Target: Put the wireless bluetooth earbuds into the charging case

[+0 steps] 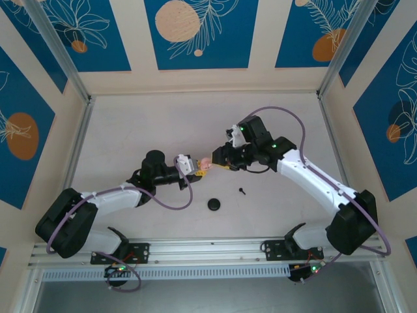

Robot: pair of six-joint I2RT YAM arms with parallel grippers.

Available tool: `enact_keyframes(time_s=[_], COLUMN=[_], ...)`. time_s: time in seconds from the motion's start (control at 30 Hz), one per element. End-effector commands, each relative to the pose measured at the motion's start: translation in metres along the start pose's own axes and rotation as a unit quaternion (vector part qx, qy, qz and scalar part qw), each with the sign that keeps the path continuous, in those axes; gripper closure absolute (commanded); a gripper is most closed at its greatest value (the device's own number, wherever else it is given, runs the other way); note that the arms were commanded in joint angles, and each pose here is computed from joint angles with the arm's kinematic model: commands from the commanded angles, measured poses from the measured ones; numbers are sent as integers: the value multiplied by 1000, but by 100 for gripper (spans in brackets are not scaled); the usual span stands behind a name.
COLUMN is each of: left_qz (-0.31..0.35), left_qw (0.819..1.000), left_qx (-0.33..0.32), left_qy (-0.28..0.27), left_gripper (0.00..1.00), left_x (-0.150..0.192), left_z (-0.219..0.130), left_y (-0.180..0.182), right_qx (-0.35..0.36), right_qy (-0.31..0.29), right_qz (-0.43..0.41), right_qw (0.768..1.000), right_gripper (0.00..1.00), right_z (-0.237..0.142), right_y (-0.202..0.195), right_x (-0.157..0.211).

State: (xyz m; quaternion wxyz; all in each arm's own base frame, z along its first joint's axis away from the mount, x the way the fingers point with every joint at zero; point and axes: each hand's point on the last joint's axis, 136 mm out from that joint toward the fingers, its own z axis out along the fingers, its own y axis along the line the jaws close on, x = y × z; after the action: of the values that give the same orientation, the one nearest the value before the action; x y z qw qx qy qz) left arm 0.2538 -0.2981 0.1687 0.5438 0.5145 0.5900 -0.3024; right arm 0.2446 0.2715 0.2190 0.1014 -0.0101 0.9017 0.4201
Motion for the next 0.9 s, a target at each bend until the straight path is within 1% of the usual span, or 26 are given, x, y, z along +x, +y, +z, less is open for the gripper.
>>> enact_keyframes(time_s=[0.0,0.1,0.27,0.43,0.5,0.67,0.77,0.87], left_qz=[0,-19,-85,-159,-196,-297,-330,-362], left_qw=[1000,999,994,981,970,932,916,895], left_qx=[-10,-29,-68,-114,-143,-209,-229,-260], left_qy=[-16,-14,-8,-2,-4,-15,-14,-15], left_gripper=[89,89,90,91,93,92,92,92], left_x=[-9,-6,2,11,18,41,49,56], left_z=[-3,-4,-13,-29,-39,-72,-87,-104], left_y=[-1,6,29,54,67,99,108,118], right_qx=[7,11,35,72,82,94,104,119], right_qy=[-5,-1,1,22,35,67,90,108], right_qz=[-13,-16,-28,-46,-53,-87,-107,-130], right_qw=[1000,1000,999,996,995,989,985,978], right_gripper=[68,68,68,68,68,69,69,69], right_z=[-7,-4,1,16,25,56,78,100], right_y=[-3,-4,-11,-20,-21,-12,-8,-7], right_x=[2,2,2,7,7,4,1,-3])
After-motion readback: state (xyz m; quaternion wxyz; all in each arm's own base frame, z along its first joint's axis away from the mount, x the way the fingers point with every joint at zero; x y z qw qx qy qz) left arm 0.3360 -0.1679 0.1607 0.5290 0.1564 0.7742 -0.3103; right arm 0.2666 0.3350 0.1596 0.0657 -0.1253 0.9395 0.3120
